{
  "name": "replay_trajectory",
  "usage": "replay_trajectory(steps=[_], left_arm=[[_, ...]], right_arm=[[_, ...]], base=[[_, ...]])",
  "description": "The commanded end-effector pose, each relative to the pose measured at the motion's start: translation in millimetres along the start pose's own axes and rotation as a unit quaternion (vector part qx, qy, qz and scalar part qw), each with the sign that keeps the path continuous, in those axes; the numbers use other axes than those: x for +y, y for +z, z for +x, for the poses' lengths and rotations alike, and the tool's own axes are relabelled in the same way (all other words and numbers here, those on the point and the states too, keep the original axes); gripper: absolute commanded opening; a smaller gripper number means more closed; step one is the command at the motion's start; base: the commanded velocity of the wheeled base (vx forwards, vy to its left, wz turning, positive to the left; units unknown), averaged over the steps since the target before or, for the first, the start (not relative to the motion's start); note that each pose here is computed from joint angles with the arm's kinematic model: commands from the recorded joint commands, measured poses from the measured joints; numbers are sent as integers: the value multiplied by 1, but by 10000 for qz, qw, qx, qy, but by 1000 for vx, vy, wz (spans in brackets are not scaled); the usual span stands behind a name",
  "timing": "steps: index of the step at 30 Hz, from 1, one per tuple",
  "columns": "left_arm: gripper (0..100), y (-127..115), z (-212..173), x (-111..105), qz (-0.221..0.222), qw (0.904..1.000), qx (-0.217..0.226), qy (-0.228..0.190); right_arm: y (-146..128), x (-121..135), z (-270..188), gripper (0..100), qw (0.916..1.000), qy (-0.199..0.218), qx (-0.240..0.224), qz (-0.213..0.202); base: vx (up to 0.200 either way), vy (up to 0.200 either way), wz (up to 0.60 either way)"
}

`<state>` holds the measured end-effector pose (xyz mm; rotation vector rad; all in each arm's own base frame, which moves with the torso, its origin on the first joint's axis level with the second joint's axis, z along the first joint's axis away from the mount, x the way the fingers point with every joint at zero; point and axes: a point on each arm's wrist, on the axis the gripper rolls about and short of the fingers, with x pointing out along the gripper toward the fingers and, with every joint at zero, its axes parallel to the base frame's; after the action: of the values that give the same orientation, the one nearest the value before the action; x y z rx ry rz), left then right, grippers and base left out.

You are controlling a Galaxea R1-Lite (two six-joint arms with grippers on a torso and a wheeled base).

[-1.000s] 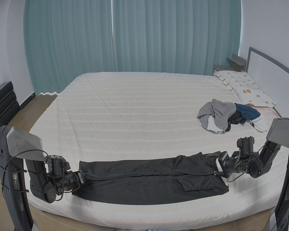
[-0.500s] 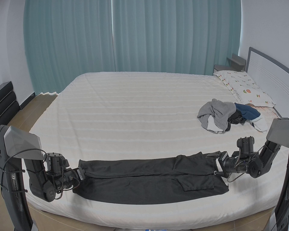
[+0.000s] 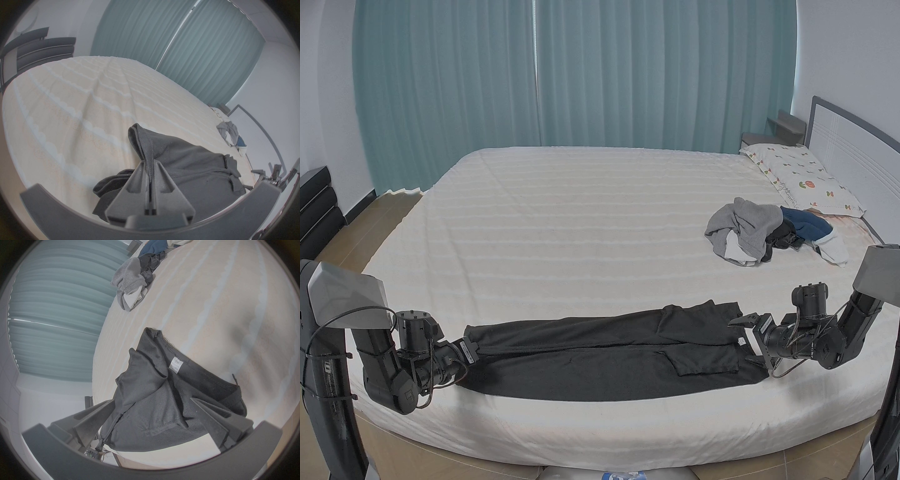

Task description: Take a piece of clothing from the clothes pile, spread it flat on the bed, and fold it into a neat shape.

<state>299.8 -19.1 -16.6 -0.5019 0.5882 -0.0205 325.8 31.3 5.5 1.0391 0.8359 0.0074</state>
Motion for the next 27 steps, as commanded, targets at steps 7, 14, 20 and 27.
replay_trajectory(steps=[7, 14, 20, 27], left_arm=[[0, 5, 7, -8, -265, 9995, -129, -146], [0, 6, 5, -15, -288, 9992, -164, -226], [0, 13, -1, -23, -257, 9986, -309, -335], [0, 20, -12, -39, -168, 9976, -410, -538]], right_arm=[[0, 0, 2, 100, 10000, -4, 2, -3], [0, 0, 2, 100, 10000, -4, 2, -3], [0, 0, 2, 100, 10000, -4, 2, -3], [0, 0, 2, 100, 10000, -10, 6, -1]], base=[[0, 0, 0], [0, 0, 0], [0, -133, 0], [0, -200, 0]])
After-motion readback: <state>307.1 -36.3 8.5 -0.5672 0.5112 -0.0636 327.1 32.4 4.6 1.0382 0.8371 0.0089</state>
